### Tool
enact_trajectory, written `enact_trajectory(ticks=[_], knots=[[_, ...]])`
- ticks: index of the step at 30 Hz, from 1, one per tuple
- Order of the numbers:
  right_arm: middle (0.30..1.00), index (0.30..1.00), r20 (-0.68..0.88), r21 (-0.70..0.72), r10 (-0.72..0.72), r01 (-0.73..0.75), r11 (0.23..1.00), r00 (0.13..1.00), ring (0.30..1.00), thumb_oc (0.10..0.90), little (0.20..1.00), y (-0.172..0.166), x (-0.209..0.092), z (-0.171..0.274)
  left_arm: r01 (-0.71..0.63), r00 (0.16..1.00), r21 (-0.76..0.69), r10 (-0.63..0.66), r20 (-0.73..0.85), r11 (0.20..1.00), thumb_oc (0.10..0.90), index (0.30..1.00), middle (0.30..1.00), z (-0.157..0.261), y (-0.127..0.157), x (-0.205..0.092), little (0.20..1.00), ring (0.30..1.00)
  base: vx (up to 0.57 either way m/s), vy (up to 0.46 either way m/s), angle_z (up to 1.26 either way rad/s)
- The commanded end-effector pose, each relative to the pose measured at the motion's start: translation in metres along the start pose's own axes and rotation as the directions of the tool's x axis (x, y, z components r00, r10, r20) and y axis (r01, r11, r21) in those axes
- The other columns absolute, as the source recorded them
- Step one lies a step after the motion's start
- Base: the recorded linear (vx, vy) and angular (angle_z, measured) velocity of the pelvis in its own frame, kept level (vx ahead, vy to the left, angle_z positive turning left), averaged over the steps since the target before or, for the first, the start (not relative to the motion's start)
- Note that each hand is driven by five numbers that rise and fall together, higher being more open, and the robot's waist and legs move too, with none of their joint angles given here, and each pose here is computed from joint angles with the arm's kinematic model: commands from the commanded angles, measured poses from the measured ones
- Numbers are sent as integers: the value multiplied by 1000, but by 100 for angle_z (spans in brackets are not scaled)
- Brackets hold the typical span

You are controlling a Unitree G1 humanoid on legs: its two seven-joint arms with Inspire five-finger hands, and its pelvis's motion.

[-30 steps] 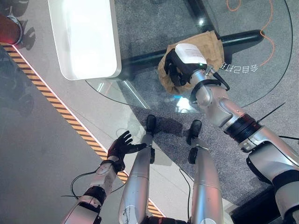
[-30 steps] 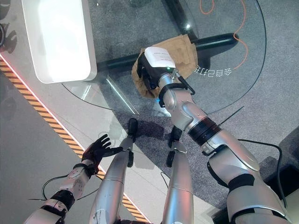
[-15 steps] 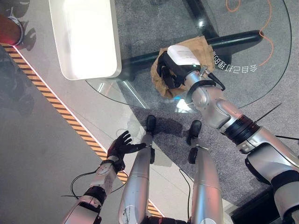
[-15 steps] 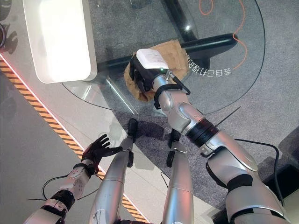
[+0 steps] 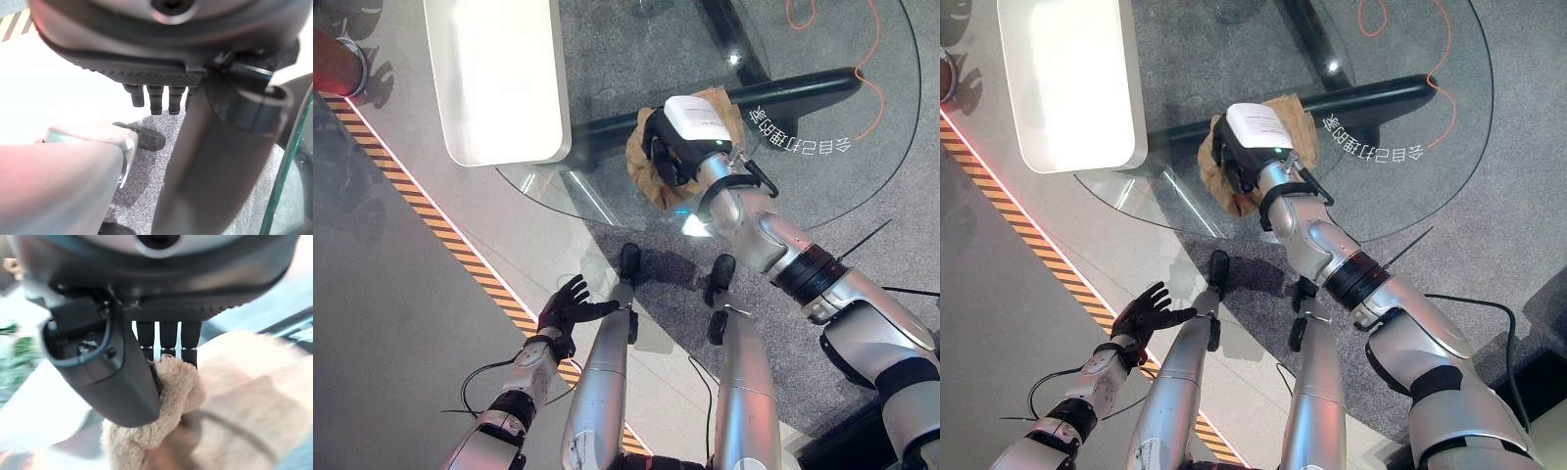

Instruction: Wipe the table with a cloth and put it in the basket.

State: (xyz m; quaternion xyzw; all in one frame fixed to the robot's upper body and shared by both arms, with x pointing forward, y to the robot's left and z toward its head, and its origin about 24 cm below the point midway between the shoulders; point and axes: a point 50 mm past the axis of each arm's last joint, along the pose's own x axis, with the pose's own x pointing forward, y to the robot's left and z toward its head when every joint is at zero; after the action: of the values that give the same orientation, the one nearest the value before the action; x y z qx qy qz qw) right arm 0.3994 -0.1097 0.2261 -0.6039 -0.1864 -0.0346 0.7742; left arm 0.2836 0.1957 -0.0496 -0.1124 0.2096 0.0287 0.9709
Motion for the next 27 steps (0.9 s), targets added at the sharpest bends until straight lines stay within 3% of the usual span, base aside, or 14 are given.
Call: enact_trajectory(ticks=[1,14,27], knots=[[300,300,37,49,-311,309,950,950,300,100,200,-71,21,14,-35,999,24,35,-24,999,800,900,900,-14,11,-8,900,900,0,0,0],[300,300,-306,-81,-457,456,886,835,300,100,200,-114,18,-80,-29,999,15,30,-34,999,800,900,900,-16,16,-11,900,900,13,3,1],[300,300,-439,-203,-603,580,789,666,300,100,200,-151,-8,-135,-50,998,7,50,-35,999,800,900,900,-13,29,-13,900,900,0,0,0]])
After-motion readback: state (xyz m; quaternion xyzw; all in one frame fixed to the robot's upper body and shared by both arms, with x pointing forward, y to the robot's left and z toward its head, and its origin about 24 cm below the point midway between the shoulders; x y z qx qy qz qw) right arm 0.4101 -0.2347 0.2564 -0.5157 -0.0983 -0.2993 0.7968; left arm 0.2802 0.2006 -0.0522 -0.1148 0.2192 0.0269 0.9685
